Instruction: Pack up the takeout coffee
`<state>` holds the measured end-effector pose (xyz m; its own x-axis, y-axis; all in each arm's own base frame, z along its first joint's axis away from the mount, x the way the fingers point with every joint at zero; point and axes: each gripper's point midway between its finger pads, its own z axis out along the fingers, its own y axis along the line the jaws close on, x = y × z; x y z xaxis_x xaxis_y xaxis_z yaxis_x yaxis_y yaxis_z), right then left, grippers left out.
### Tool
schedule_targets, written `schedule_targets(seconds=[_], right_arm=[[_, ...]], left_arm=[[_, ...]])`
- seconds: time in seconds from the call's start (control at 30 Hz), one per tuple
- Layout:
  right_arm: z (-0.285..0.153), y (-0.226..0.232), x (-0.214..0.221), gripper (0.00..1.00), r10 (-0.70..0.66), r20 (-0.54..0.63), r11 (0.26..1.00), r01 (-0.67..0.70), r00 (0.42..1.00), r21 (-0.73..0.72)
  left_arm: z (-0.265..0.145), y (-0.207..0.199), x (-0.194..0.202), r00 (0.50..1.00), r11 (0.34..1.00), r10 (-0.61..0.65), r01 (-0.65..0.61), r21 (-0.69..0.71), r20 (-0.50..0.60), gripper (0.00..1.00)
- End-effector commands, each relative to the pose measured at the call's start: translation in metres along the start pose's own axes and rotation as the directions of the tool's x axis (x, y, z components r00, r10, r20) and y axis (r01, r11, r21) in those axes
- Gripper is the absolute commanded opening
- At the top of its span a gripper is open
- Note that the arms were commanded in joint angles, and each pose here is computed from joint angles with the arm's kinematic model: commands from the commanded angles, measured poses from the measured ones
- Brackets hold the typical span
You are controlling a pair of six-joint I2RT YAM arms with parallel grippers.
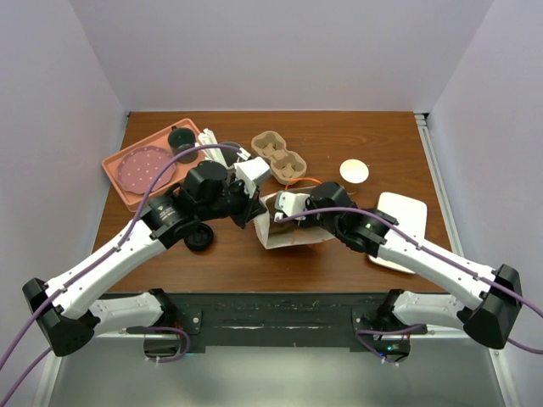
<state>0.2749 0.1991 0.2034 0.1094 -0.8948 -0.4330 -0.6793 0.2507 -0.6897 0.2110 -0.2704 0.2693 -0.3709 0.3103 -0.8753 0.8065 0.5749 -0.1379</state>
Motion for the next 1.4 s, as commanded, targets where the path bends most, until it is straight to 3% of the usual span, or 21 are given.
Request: schedule_targets(seconds=[0.0,0.03,0.2,0.43,0.73,0.87,0.97,1.07,1.13,1.2,1.23,1.3,1.37], right_arm=[[-0.017,-0.019,-0.01,0.0,0.023,0.045,0.999,-0.025,0.999,0.04],[-0.019,-0.018,-0.01,0.0,0.034,0.048,0.999,-0.036,0.998,0.034],[-0.024,-0.01,-0.013,0.31,0.079,0.079,0.997,-0.079,0.994,-0.007],[-0.015,0.015,-0.011,0.53,0.103,0.108,0.993,-0.095,0.989,-0.075],[0.016,0.029,-0.005,0.59,0.127,0.068,0.99,-0.122,0.99,-0.07],[0.025,0.031,0.004,0.71,0.12,0.034,0.992,-0.119,0.992,-0.037],[0.029,0.03,0.004,0.74,0.128,0.032,0.991,-0.127,0.991,-0.028],[0.032,0.035,0.006,0.75,0.132,0.029,0.99,-0.131,0.991,-0.045],[0.032,0.037,0.008,0.71,0.138,0.026,0.989,-0.136,0.99,-0.053],[0.032,0.038,0.007,0.62,0.137,0.033,0.989,-0.135,0.99,-0.069],[0.031,0.039,0.007,0.5,0.135,0.034,0.989,-0.133,0.99,-0.072],[0.028,0.037,0.006,0.37,0.135,0.041,0.989,-0.131,0.99,-0.074],[0.023,0.034,0.003,0.31,0.138,0.056,0.988,-0.134,0.989,-0.078]], left_arm=[[-0.006,-0.003,-0.023,0.998,1.0,-0.013,0.013,-0.003,0.054,0.0],[-0.006,-0.004,-0.023,0.998,1.0,-0.012,0.012,0.0,0.055,0.0],[-0.002,-0.006,-0.014,0.999,1.0,-0.021,0.02,0.021,0.037,0.0],[0.003,-0.012,-0.002,0.999,0.998,-0.013,0.011,0.065,0.034,0.0],[0.004,-0.01,-0.005,1.0,0.999,-0.002,0.001,0.052,0.026,0.0],[0.004,-0.011,-0.004,0.999,0.998,-0.015,0.013,0.055,0.031,0.0],[0.002,-0.011,-0.004,0.999,0.998,-0.012,0.011,0.055,0.03,0.0],[0.002,-0.012,-0.004,1.0,0.998,-0.009,0.007,0.06,0.03,0.0],[0.001,-0.012,-0.004,1.0,0.998,-0.009,0.008,0.063,0.028,0.0],[0.001,-0.012,-0.003,1.0,0.998,-0.007,0.006,0.061,0.024,0.0],[0.0,-0.012,-0.004,1.0,0.998,-0.006,0.004,0.061,0.024,0.0],[0.0,-0.012,-0.003,1.0,0.998,-0.007,0.005,0.06,0.022,0.0],[-0.001,-0.011,-0.002,1.0,0.998,-0.009,0.007,0.054,0.021,0.0]])
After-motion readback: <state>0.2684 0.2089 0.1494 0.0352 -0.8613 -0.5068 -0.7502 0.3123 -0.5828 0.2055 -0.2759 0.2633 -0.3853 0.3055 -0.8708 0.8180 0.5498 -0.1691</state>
